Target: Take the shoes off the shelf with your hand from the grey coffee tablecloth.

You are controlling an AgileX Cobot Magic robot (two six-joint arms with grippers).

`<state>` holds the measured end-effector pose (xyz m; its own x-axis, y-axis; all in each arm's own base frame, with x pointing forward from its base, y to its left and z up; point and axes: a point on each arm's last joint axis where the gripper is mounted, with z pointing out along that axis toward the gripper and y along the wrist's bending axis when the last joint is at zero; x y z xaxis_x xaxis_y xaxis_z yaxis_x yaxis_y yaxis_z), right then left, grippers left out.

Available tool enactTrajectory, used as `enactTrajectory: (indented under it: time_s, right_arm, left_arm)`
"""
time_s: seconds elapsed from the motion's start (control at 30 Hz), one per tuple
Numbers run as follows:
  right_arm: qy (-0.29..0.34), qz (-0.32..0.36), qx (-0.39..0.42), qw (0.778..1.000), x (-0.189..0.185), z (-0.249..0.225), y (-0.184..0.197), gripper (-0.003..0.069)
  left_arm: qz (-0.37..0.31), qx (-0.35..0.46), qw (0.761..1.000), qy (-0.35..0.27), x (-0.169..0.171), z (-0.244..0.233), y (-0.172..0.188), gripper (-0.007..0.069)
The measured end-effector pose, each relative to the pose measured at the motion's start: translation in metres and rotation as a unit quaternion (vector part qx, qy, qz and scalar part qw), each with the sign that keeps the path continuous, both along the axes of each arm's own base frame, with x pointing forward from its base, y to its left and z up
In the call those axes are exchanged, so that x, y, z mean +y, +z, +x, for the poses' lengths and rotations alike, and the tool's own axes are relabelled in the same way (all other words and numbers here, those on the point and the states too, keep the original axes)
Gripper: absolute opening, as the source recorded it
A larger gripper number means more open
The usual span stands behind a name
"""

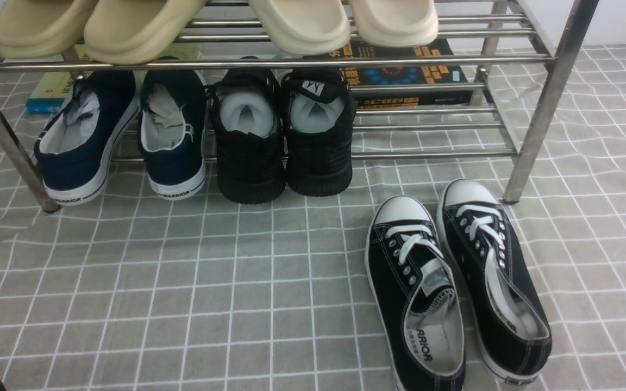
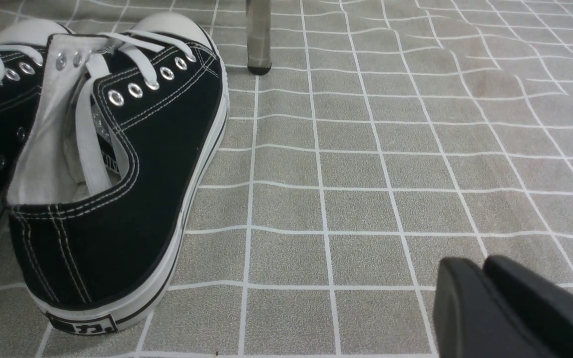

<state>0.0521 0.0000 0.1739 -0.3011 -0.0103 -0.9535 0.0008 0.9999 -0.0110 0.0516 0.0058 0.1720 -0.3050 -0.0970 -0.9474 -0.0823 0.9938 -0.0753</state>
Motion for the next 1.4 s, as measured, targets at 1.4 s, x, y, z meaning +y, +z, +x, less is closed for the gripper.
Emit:
enactTrajectory:
  time_s: [1.4]
  right_arm:
    - [0.000,0.000,0.000,1.000,0.0000,0.0000,0.0000,0.0130]
  left_arm:
    - [0.000,0.000,1.000,0.000,0.0000,0.0000,0.0000,0.0240]
